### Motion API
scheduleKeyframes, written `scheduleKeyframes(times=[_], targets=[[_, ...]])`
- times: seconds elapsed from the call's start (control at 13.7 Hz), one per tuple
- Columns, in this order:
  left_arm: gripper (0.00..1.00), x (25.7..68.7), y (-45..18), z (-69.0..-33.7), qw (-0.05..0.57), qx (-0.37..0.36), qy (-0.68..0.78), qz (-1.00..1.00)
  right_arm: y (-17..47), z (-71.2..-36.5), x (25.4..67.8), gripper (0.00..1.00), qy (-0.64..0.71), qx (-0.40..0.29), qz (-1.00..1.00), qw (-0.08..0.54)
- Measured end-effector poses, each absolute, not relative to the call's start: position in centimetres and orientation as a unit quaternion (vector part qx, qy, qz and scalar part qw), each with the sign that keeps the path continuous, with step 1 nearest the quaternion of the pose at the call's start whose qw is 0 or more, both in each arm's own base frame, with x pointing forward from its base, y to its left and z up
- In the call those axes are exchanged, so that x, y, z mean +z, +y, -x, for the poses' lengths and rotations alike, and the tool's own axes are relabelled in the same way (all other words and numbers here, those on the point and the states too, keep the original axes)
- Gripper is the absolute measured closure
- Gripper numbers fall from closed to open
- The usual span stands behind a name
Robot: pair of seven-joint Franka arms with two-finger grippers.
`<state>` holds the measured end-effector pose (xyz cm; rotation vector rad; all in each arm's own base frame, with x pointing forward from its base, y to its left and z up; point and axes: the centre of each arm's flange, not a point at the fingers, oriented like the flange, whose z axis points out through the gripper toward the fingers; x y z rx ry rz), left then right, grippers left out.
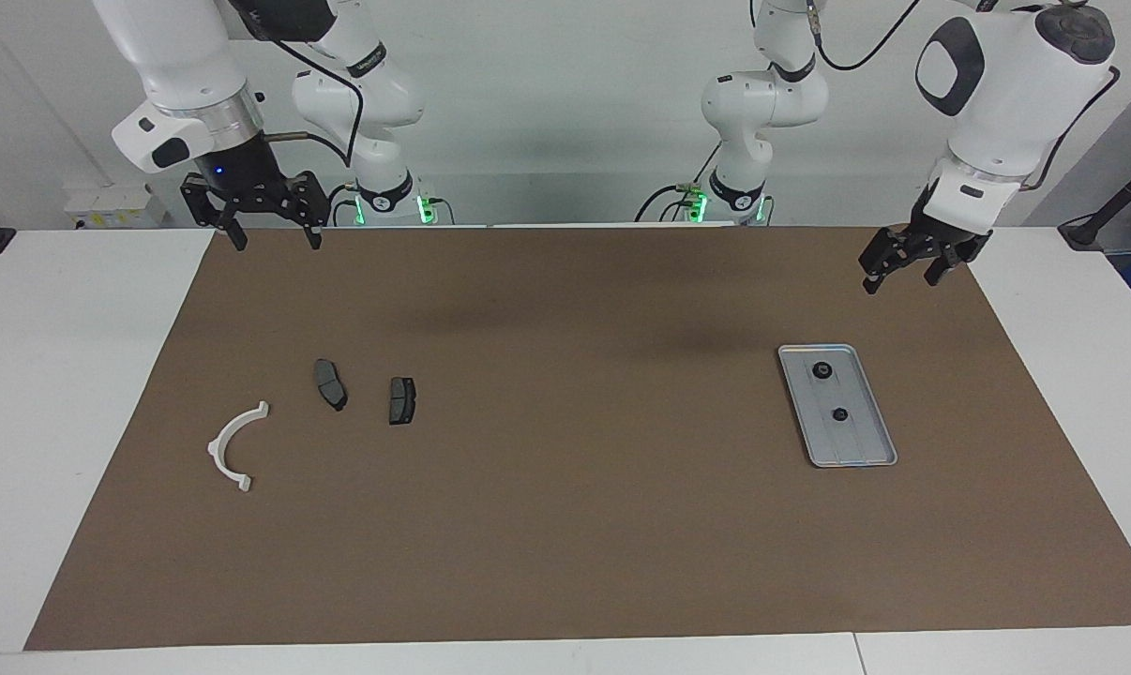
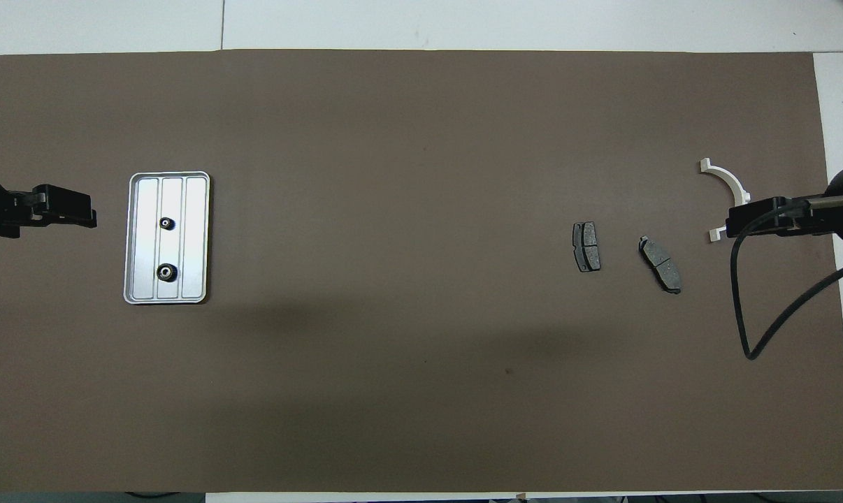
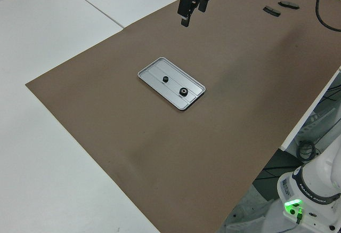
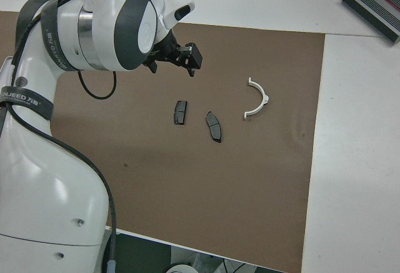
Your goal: Place bearing gear from tray to pile
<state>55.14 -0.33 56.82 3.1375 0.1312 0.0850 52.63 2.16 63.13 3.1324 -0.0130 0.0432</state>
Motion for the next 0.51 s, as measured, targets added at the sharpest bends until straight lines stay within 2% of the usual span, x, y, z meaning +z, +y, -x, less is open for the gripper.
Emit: scheduleKeyframes(times=[0.29, 0.51], targets=[[0.00, 52.8, 2.8, -54.8, -0.001, 0.042, 0.039, -0.998, 2.1, -52.6, 63.3, 0.00, -0.005, 0.016, -1.000, 0.004], [0.00, 47.5, 2.5, -55.1, -0.002, 0.035, 0.031, -0.999, 2.0, -52.6, 63.3, 0.00, -0.006, 0.016, -1.000, 0.004]])
